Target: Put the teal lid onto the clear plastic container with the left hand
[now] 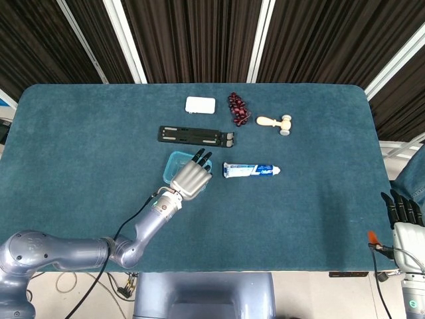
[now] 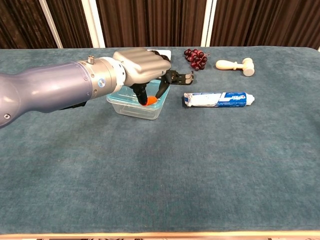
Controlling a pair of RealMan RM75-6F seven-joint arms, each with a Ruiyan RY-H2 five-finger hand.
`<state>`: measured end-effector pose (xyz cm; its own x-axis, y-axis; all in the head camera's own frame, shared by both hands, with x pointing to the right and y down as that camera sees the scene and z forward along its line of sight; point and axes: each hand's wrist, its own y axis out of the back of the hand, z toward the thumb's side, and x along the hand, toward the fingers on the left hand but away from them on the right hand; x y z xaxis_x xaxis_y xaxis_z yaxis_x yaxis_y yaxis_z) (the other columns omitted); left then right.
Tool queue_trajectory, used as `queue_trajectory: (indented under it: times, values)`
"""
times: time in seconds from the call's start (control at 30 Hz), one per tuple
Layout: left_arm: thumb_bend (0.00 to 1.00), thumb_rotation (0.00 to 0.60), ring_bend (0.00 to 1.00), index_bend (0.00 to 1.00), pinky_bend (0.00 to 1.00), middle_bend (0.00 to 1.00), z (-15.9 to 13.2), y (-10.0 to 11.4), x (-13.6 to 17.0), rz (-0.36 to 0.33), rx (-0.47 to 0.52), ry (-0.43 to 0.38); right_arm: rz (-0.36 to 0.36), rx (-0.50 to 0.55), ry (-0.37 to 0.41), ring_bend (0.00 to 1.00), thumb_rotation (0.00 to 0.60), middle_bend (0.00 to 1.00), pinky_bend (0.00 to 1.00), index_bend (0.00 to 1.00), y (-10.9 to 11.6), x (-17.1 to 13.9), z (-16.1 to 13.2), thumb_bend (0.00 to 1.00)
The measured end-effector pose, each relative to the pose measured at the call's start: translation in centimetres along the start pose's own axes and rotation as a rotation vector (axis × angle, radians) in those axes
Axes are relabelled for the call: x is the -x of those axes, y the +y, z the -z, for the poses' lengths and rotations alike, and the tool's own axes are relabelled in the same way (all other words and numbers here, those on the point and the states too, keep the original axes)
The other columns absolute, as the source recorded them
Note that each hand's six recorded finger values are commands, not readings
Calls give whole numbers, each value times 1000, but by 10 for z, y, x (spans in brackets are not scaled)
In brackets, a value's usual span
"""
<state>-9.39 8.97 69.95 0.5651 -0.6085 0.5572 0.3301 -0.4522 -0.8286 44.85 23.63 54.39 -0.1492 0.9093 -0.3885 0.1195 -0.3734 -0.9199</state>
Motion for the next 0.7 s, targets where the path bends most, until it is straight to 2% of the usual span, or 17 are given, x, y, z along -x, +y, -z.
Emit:
queue_trajectory:
  times: [0.17,0.43,0.7]
  values:
    - [501,600,9,702,0,365,0,-1,0,-1,-11,4,-2,1,-1,7,600,0,0,69,0,0,0,362]
    - [500,600,11,703,0,475,2,-4,-1,0,-16,16,-1,2,-2,7,600,0,0,69,0,0,0,362]
    - [500,600,26,703,0,507,5,-1,-4,-14,-13,26,-3,2,-4,7,600,0,0,69,0,0,0,362]
